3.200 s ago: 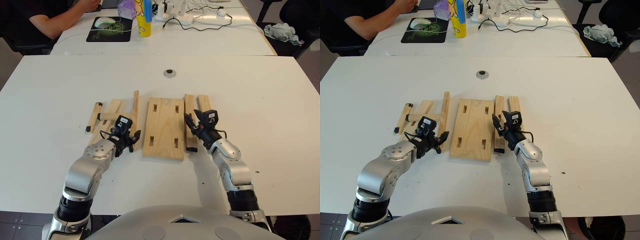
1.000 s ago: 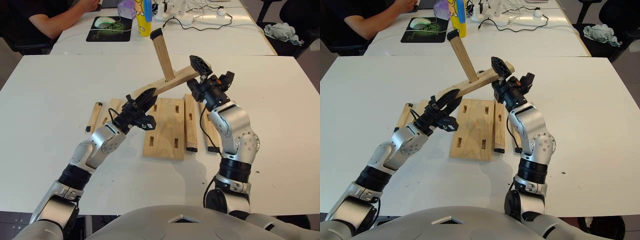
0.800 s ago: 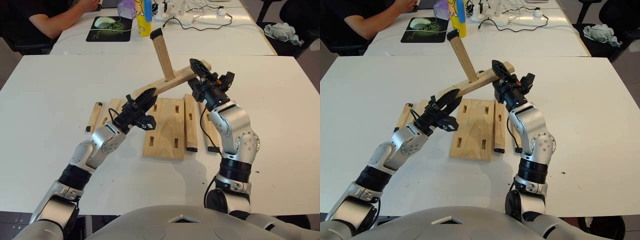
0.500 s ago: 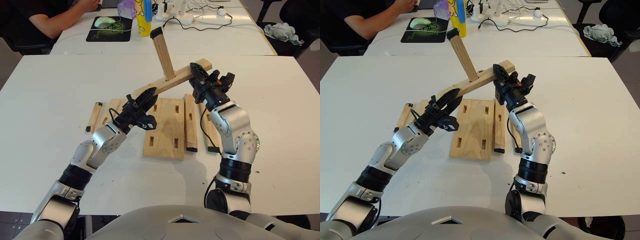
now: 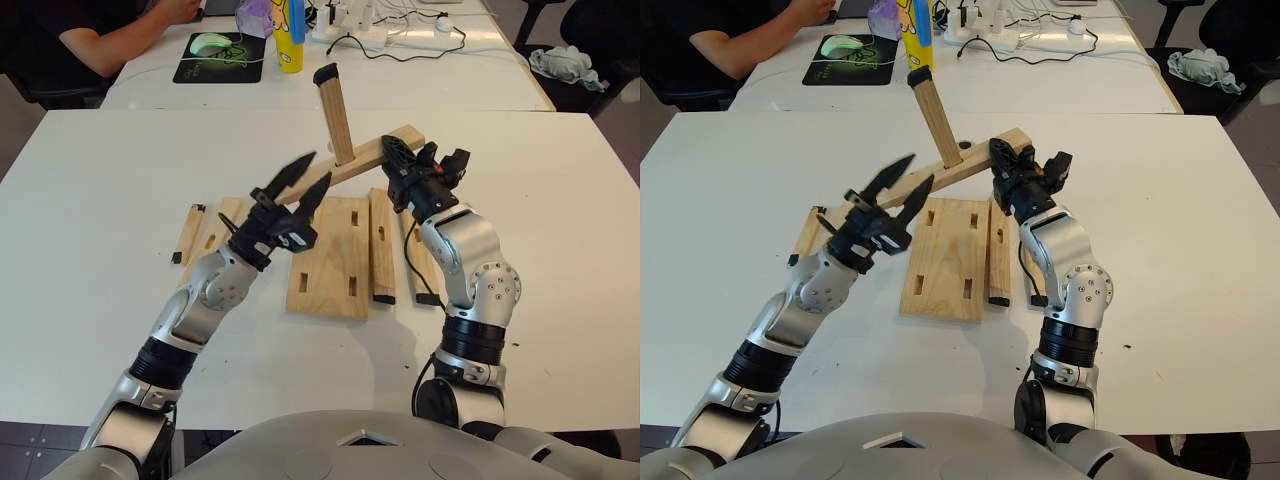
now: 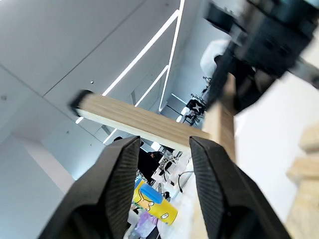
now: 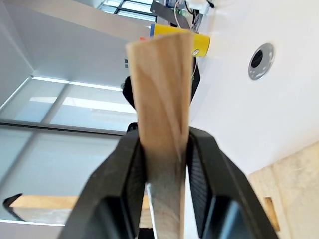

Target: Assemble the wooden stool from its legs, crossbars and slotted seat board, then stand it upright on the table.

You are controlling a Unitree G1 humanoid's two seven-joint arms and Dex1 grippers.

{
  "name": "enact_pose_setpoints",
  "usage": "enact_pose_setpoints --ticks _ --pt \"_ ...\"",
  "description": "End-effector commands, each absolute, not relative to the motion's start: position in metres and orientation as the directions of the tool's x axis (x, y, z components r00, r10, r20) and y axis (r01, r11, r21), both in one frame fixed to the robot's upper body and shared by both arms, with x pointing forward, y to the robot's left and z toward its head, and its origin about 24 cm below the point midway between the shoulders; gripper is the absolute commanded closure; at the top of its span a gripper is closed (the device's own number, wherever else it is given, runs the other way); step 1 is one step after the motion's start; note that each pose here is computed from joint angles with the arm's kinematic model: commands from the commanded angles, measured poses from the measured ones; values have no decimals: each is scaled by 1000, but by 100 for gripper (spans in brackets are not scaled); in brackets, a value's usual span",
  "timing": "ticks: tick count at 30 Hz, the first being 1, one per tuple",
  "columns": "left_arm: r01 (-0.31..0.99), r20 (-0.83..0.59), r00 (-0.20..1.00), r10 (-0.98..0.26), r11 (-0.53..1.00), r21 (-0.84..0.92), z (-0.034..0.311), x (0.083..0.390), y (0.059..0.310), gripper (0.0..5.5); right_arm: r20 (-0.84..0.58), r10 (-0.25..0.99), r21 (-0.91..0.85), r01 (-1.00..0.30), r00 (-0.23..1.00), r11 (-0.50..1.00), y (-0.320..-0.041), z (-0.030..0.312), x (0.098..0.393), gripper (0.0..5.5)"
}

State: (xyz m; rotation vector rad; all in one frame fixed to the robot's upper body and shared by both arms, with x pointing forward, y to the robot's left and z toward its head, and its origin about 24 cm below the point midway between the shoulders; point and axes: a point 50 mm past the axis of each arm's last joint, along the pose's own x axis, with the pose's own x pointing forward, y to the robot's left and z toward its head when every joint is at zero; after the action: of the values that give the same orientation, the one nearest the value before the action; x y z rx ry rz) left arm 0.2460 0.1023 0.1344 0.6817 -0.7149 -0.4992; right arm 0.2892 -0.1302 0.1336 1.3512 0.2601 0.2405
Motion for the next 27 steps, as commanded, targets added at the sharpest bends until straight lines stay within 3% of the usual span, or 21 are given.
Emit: enact_pose_setpoints --ticks 1,4,8,11,15,20,27 --pt "257 467 649 -600 751 608 152 239 106 290 -57 224 943 -21 973 331 -145 131 290 444" --pt "320 424 681 -596 764 560 145 232 117 254 -51 142 914 -11 989 405 -158 131 290 444" --pt "526 213 689 -692 680 511 109 224 128 222 -1 56 870 -27 998 492 -179 139 287 444" --pt "662 57 631 -774 575 480 86 219 126 220 15 53 827 -42 998 560 -184 143 288 444" --pt "785 -48 485 -873 410 464 76 211 114 220 5 51 833 -32 999 552 -188 141 288 444" --pt "803 -208 290 -934 119 585 61 207 108 220 -13 53 855 -17 999 518 -194 135 297 444" --pt "773 -317 120 -941 -112 624 53 210 106 220 -20 85 847 -28 996 530 -195 131 302 444"
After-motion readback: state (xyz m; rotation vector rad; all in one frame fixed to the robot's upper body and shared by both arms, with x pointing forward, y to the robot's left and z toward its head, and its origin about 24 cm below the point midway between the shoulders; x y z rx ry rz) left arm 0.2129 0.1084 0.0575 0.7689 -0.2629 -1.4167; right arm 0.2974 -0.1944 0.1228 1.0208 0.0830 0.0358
